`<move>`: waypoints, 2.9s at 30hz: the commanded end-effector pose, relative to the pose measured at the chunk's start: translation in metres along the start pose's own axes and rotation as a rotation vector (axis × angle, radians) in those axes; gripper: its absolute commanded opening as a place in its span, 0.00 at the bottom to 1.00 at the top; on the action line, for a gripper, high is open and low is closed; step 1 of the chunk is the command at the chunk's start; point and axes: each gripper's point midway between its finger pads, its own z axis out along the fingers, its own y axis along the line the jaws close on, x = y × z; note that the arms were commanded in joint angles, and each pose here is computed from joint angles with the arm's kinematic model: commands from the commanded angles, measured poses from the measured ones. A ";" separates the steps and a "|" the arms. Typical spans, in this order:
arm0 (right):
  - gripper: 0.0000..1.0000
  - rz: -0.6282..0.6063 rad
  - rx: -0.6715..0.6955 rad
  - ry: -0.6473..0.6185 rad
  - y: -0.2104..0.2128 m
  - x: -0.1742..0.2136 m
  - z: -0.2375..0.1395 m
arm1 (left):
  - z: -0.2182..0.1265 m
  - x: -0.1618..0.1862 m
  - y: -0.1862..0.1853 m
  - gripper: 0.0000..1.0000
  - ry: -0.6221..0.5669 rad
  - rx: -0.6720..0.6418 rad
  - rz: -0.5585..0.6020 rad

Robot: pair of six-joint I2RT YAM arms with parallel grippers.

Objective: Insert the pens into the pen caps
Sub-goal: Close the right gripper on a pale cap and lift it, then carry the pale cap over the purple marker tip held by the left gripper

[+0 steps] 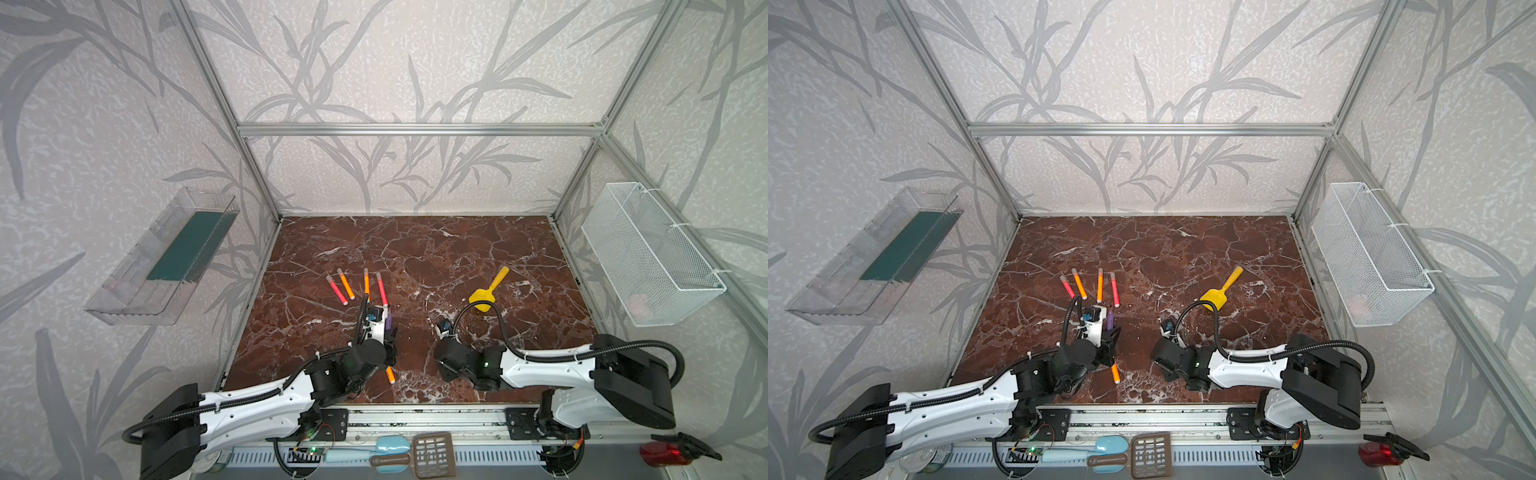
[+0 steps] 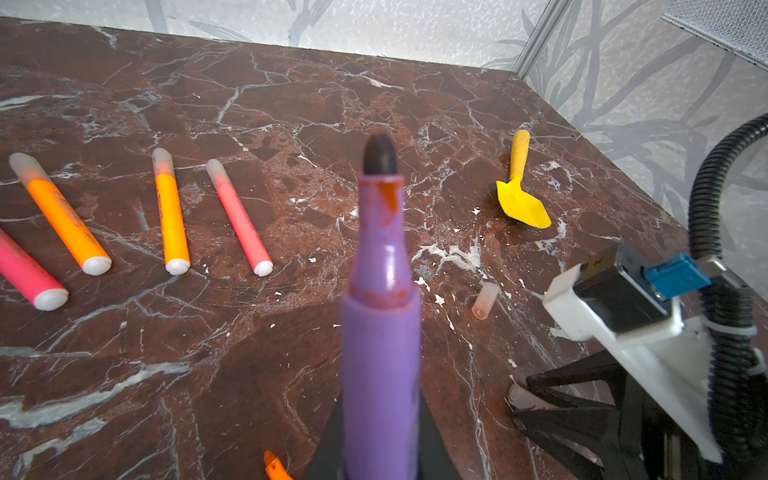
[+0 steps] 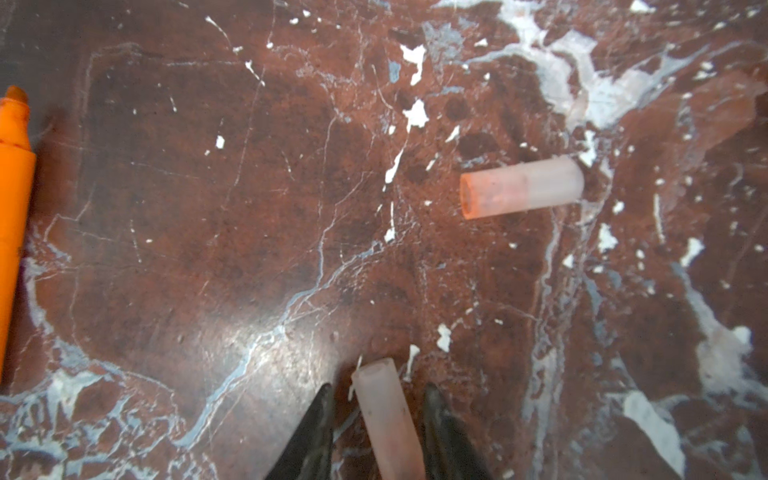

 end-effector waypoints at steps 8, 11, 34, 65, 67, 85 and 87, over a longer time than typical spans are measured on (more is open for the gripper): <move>0.36 -0.035 0.078 0.026 -0.002 0.001 0.001 | -0.001 -0.001 0.006 0.00 -0.013 -0.027 -0.007; 0.35 -0.041 0.123 0.042 -0.007 0.002 0.005 | -0.001 -0.001 0.006 0.00 -0.012 -0.028 -0.005; 0.05 0.058 0.055 -0.136 -0.009 -0.039 -0.030 | -0.001 0.000 -0.006 0.00 -0.006 0.044 0.004; 0.02 0.368 -0.446 -0.774 -0.037 -0.162 -0.166 | 0.024 0.025 -0.130 0.00 0.173 0.518 0.162; 0.02 0.352 -0.465 -0.774 -0.032 -0.164 -0.165 | 0.029 0.029 -0.133 0.00 0.172 0.517 0.166; 0.01 0.330 -0.563 -0.678 -0.003 -0.171 -0.149 | 0.034 0.030 -0.141 0.00 0.151 0.535 0.156; 0.01 0.324 -0.582 -0.666 0.001 -0.170 -0.147 | 0.035 0.032 -0.139 0.00 0.147 0.530 0.155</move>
